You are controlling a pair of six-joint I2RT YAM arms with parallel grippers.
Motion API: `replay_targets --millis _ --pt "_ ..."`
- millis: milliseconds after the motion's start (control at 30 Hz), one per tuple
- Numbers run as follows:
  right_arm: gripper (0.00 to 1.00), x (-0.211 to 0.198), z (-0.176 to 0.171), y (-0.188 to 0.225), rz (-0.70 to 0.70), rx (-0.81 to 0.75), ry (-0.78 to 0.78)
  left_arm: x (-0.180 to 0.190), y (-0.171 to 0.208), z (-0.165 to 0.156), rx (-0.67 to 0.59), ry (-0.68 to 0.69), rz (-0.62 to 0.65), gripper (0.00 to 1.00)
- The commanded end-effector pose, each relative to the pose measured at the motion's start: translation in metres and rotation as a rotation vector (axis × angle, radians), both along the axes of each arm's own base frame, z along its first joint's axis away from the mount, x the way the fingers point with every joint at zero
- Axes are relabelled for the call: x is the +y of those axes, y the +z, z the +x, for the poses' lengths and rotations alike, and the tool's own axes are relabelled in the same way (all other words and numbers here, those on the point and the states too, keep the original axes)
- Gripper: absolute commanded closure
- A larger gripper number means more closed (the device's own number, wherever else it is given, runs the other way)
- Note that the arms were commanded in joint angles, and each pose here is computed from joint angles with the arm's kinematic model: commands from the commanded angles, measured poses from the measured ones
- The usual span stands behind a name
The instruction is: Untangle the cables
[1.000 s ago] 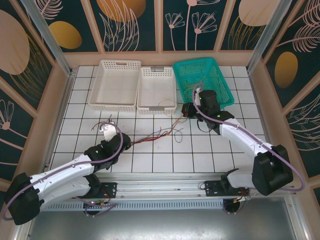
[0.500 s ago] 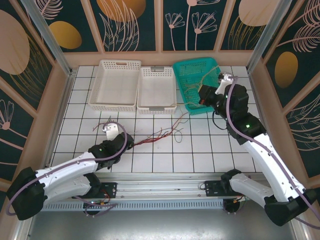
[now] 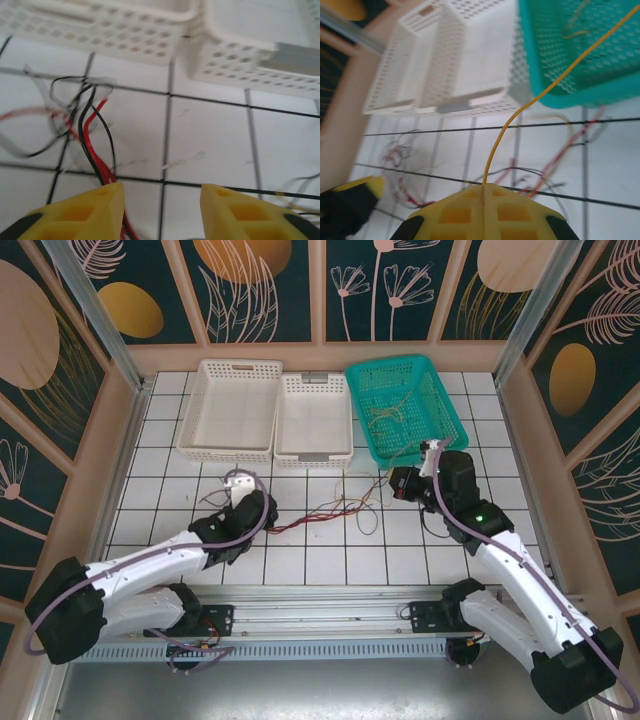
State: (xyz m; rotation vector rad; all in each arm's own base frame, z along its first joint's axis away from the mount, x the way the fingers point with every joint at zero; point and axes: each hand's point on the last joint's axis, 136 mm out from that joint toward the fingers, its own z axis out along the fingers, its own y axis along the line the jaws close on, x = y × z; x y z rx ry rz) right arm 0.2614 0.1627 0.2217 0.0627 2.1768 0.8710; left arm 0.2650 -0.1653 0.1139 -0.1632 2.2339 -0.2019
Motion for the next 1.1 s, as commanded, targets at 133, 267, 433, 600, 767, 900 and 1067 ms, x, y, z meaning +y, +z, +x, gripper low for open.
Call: replay_targets --millis 133,267,433,600,767,900,1067 --pt "1.00 0.045 -0.008 0.005 0.225 0.013 0.192 -0.093 0.037 0.035 -0.018 -0.212 -0.178 0.42" --pt "1.00 0.049 -0.006 0.010 0.251 0.001 0.193 -0.139 0.048 0.037 -0.012 -0.330 -0.285 0.33" --pt "1.00 0.050 -0.002 0.022 0.264 -0.019 0.186 -0.194 0.067 0.011 -0.048 -0.603 -0.401 0.28" --pt "1.00 0.046 0.007 0.021 0.243 -0.008 0.148 -0.218 0.074 -0.031 -0.053 -0.860 -0.510 0.27" --pt "1.00 0.048 0.009 0.026 0.284 -0.008 0.162 -0.223 0.074 -0.060 -0.033 -1.005 -0.577 0.26" --pt "1.00 0.051 0.010 0.034 0.299 -0.017 0.176 -0.230 0.062 -0.072 -0.001 -1.061 -0.556 0.26" --pt "1.00 0.054 0.007 0.039 0.318 -0.019 0.203 -0.228 0.044 -0.063 0.008 -1.019 -0.468 0.26"
